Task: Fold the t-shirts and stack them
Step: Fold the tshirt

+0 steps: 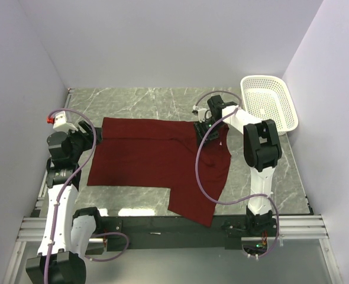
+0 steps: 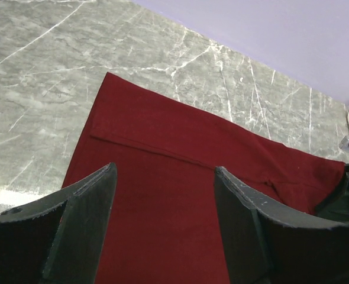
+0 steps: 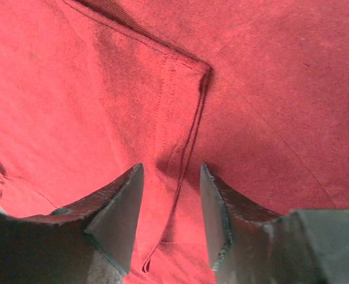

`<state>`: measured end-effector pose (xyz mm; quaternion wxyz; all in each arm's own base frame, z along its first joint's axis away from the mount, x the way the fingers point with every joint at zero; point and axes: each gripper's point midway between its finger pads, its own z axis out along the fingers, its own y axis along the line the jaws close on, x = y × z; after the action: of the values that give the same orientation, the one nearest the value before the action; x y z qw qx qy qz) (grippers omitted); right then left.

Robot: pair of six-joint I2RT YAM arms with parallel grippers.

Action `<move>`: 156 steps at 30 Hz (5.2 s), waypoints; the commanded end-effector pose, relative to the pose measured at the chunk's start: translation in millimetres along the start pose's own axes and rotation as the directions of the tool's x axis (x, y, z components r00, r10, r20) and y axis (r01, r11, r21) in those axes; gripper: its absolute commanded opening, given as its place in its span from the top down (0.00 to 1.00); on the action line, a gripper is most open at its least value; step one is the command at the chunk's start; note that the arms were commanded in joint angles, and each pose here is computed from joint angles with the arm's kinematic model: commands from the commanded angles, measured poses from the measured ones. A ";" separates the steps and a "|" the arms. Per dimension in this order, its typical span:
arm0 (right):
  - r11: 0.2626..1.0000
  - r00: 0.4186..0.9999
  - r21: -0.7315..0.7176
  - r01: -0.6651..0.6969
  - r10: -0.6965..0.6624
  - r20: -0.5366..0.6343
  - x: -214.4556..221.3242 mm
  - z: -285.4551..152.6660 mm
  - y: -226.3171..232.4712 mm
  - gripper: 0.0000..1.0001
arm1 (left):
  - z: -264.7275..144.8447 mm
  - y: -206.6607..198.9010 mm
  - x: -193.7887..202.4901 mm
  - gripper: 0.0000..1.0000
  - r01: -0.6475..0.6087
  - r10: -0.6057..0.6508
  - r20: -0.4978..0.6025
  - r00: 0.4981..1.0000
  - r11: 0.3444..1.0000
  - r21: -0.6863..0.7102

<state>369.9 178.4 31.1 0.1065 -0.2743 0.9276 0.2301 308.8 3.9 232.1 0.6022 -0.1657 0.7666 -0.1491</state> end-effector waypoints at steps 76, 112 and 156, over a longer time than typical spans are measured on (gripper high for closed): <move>0.872 0.872 0.015 0.490 -0.490 -0.006 -28.1 -6.7 15.5 0.34 | -1.4 -4.5 -2.0 0.28 -0.027 0.027 0.006 1.000 0.999 0.028; 0.708 0.860 -0.552 0.441 -0.508 0.035 13.0 -28.5 204.4 0.15 | -2.1 -3.8 -1.5 0.28 -0.028 0.028 0.005 1.000 0.999 0.024; 0.834 0.660 0.109 0.541 -0.501 0.559 14.1 -130.4 140.5 0.02 | -56.8 104.3 160.4 0.34 0.284 -0.711 -0.121 0.693 0.423 -0.860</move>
<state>279.6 205.5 170.3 0.4025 -0.4411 0.7555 0.2695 221.8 3.0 53.7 0.1655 -0.5551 0.8108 -0.0846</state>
